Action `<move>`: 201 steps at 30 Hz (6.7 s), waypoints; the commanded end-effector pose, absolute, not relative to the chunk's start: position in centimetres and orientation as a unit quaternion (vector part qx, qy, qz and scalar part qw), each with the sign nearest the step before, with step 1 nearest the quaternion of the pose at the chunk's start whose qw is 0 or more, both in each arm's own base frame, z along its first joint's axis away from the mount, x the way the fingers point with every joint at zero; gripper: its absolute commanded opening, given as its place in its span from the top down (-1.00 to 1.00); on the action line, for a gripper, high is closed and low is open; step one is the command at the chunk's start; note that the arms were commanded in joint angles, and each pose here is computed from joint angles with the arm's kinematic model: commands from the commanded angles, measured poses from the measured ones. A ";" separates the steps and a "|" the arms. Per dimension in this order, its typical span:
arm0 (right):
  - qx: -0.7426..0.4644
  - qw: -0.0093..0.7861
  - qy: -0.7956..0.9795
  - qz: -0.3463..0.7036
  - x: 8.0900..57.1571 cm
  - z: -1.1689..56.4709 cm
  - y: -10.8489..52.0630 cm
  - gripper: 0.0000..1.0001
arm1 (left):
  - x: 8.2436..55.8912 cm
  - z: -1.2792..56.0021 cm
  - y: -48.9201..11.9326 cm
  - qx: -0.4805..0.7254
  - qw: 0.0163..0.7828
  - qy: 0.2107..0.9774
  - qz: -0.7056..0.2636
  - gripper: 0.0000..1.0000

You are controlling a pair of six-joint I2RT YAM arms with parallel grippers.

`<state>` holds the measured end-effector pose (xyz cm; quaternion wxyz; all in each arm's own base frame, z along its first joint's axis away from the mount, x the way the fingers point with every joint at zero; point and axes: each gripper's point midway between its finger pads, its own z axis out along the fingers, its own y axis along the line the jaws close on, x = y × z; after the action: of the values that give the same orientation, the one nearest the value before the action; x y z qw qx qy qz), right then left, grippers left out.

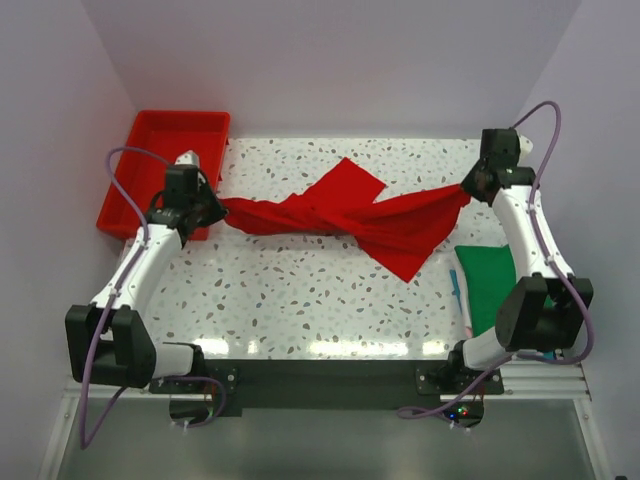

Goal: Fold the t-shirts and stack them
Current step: Flatten the tshirt out

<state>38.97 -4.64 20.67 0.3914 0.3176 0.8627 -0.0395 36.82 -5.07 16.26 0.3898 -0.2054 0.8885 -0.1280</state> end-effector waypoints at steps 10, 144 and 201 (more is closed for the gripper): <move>0.285 0.373 0.883 0.004 40.1 17.9 -1.9 -0.08 | 29.5 7.2 -8.7 -0.176 0.311 0.915 -0.187 0.76; 0.173 0.236 0.933 0.211 17.6 5.9 10.7 1.00 | 38.6 6.0 -25.3 0.141 0.314 0.939 0.010 0.12; 0.141 0.538 0.808 0.192 40.4 36.7 9.5 1.00 | 42.4 44.9 -12.6 -0.056 0.688 0.712 -0.131 1.00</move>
<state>32.85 8.84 32.02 0.4597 0.1536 0.8620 0.1485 36.82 -12.74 35.75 0.5837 -0.0417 0.8047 -0.1002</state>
